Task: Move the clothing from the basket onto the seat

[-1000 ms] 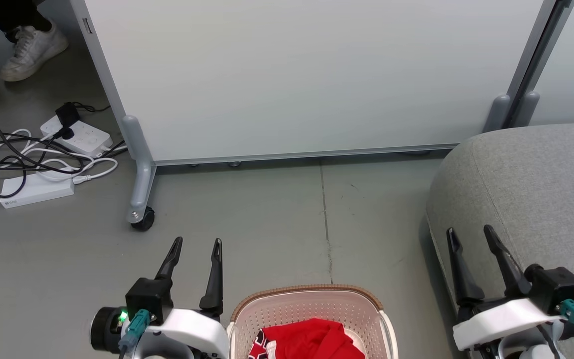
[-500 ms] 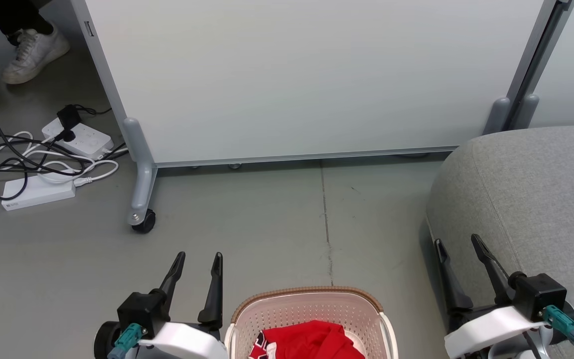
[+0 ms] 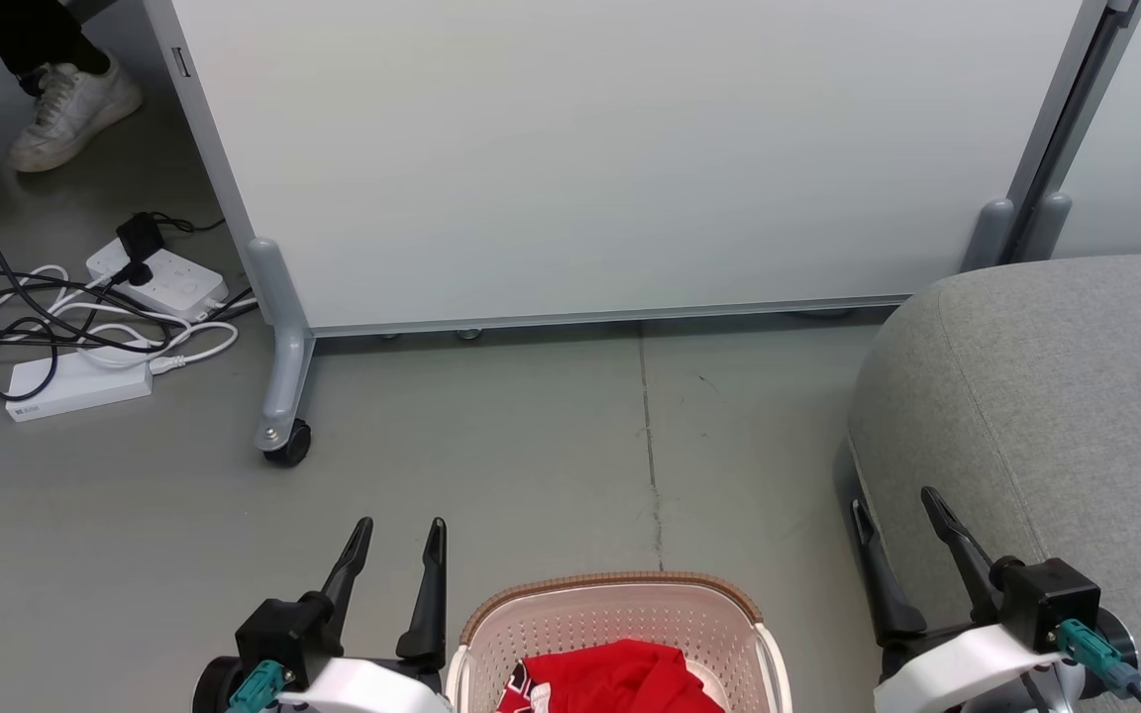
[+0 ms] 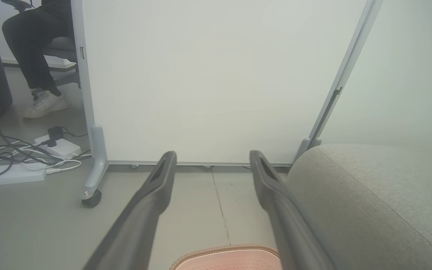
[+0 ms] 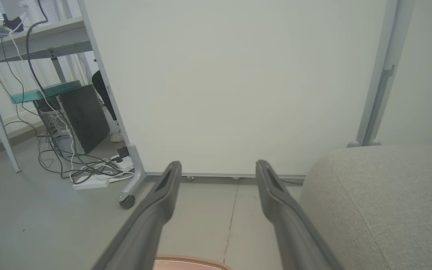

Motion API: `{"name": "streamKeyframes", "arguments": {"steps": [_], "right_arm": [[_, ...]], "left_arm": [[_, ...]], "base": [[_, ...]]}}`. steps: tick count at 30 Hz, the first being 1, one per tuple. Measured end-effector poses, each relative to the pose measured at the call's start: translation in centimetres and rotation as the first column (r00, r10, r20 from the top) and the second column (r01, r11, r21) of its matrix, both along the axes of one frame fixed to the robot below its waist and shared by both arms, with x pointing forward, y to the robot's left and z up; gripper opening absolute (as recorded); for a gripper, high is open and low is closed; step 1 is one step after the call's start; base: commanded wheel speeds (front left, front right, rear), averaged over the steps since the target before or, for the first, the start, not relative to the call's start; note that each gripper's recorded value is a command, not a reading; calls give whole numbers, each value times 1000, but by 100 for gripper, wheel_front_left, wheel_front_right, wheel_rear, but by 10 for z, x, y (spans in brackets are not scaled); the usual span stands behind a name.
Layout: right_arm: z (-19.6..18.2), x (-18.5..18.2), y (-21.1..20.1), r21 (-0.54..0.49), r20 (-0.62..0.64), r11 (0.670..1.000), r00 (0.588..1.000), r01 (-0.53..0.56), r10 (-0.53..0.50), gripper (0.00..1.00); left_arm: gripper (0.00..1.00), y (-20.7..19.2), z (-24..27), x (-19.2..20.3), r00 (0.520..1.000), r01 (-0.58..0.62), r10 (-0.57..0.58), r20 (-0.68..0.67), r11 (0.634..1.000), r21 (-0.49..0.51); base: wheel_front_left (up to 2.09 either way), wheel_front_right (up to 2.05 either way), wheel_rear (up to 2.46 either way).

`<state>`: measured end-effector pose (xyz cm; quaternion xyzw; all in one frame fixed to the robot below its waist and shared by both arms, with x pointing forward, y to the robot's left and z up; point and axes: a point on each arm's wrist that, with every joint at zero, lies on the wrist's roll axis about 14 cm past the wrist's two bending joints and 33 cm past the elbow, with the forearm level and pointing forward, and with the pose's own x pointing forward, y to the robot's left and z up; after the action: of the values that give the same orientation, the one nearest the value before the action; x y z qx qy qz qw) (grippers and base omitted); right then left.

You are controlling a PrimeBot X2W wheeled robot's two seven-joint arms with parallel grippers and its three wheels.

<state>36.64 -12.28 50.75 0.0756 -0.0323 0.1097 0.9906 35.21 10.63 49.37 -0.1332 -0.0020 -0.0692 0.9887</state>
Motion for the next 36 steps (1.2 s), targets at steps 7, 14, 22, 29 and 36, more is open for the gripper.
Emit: {"name": "streamKeyframes", "arguments": {"steps": [7, 14, 22, 29, 36], "right_arm": [[0, 1, -4, 22, -4, 1000, 1000, 12, -12, 100], [-7, 1, -10, 26, -27, 999, 999, 33, -32, 100], [-30, 7, -34, 4, -95, 995, 990, 102, -101, 100], [-56, 36, -64, -63, -157, 983, 971, 174, -182, 100], [-88, 69, -70, -89, -210, 981, 959, 174, -190, 100]], "left_arm": [[100, 1, 0, 0, 1000, -4, 4, 1, 1000, -1], [100, -1, -9, 1, 1000, 4, -4, -25, 1000, 4], [100, -22, -56, 2, 983, 93, -82, -166, 994, 60], [100, -60, -111, 31, 921, 310, -246, -303, 933, 184], [100, -83, -184, 50, 804, 514, -363, -471, 822, 244]], "base": [[0, 0, 0], [0, 0, 0], [0, 0, 0], [0, 0, 0], [0, 0, 0]]}}
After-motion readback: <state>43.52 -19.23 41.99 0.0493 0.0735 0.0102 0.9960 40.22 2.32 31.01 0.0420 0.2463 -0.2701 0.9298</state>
